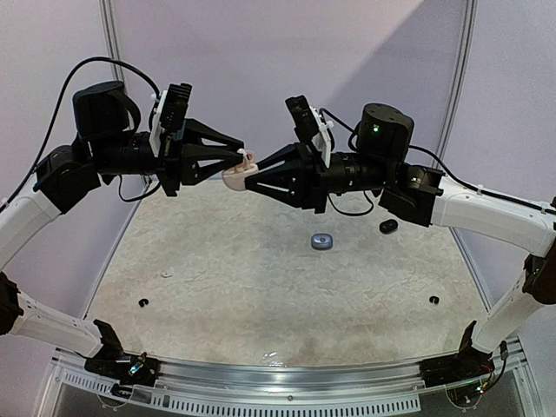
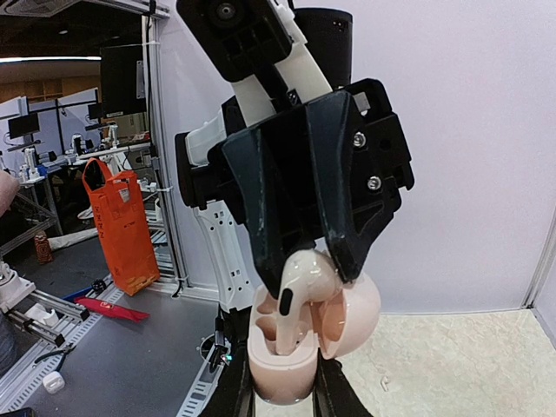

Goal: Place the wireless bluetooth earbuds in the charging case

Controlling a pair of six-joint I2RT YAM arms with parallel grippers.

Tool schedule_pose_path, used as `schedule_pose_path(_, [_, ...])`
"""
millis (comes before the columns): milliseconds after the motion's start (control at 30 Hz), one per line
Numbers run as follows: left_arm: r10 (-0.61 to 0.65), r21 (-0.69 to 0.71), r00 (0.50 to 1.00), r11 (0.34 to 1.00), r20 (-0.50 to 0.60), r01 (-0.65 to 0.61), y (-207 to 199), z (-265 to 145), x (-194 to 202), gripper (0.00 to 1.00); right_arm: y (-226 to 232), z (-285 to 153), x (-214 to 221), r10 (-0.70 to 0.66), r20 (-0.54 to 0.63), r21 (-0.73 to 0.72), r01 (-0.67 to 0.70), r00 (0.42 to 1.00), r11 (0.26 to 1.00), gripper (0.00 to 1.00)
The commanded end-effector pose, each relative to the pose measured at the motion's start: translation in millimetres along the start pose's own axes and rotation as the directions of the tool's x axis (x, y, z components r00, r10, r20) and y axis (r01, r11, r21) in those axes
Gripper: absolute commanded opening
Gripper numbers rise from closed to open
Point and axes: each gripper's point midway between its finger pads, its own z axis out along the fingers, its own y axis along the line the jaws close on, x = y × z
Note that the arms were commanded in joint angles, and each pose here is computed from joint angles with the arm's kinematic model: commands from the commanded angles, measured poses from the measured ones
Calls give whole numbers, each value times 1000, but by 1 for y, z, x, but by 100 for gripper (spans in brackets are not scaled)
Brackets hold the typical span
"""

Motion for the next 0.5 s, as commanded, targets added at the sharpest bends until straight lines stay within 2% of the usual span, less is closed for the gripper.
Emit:
schedule_pose_path(0, [-68, 84, 994, 994, -88, 76, -20, 1, 26, 17, 12, -17, -68, -143, 146, 37, 139, 979, 990, 0])
schedule_pose_path(233, [-52, 121, 995, 991, -89, 62, -26, 0, 27, 9, 16, -17, -65, -131, 136, 7, 131, 982, 991, 0])
schedule_pose_path(367, [-68, 175, 995, 981, -70, 79, -35, -3, 20, 0, 20, -21, -62, -127, 126, -39, 133, 984, 990, 0])
schedule_pose_path(467, [-74, 210, 995, 974, -61, 85, -41, -6, 15, 0, 21, -23, -59, -121, 111, -68, 129, 986, 989, 0])
